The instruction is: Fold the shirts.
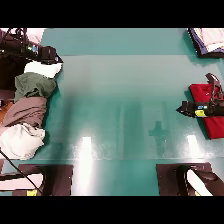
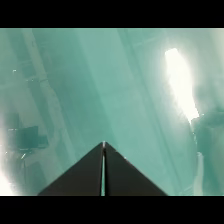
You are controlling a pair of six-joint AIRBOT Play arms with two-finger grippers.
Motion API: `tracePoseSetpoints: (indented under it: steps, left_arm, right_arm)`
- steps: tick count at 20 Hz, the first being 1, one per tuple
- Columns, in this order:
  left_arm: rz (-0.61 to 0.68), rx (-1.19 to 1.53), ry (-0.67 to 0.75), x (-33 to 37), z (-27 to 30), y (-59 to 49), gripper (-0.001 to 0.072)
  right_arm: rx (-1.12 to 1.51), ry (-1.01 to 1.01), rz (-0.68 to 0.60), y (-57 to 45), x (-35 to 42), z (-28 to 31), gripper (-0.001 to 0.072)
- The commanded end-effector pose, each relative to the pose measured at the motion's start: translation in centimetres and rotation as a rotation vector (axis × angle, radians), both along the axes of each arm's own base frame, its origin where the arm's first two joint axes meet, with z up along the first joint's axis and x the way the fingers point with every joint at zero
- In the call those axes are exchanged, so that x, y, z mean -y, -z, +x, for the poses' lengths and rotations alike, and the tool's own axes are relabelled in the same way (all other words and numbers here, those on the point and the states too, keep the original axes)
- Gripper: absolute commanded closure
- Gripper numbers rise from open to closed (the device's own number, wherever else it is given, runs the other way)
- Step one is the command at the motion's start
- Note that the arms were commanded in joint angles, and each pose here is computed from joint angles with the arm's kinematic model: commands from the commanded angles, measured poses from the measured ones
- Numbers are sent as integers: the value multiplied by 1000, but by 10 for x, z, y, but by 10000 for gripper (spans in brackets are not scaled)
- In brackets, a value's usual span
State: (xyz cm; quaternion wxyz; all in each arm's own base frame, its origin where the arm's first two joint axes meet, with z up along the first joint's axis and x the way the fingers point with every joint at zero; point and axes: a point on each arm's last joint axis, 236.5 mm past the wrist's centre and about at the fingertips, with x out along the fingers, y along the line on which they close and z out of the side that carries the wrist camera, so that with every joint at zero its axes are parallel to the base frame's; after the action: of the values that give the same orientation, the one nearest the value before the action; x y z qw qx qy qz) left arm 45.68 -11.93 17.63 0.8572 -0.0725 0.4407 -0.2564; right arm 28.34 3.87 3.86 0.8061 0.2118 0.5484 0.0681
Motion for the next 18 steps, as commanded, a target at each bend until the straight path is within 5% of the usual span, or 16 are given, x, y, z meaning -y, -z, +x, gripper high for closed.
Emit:
tracePoseSetpoints:
  steps: [1, 18]
  left_arm:
    - [0, 0, -1, 0, 0, 0, 684]
    - [6, 58, -40, -6, 15, -6, 652]
  right_arm:
    - [-11, -6, 3, 1, -1, -3, 692]
    - [-24, -13, 7, 2, -3, -6, 692]
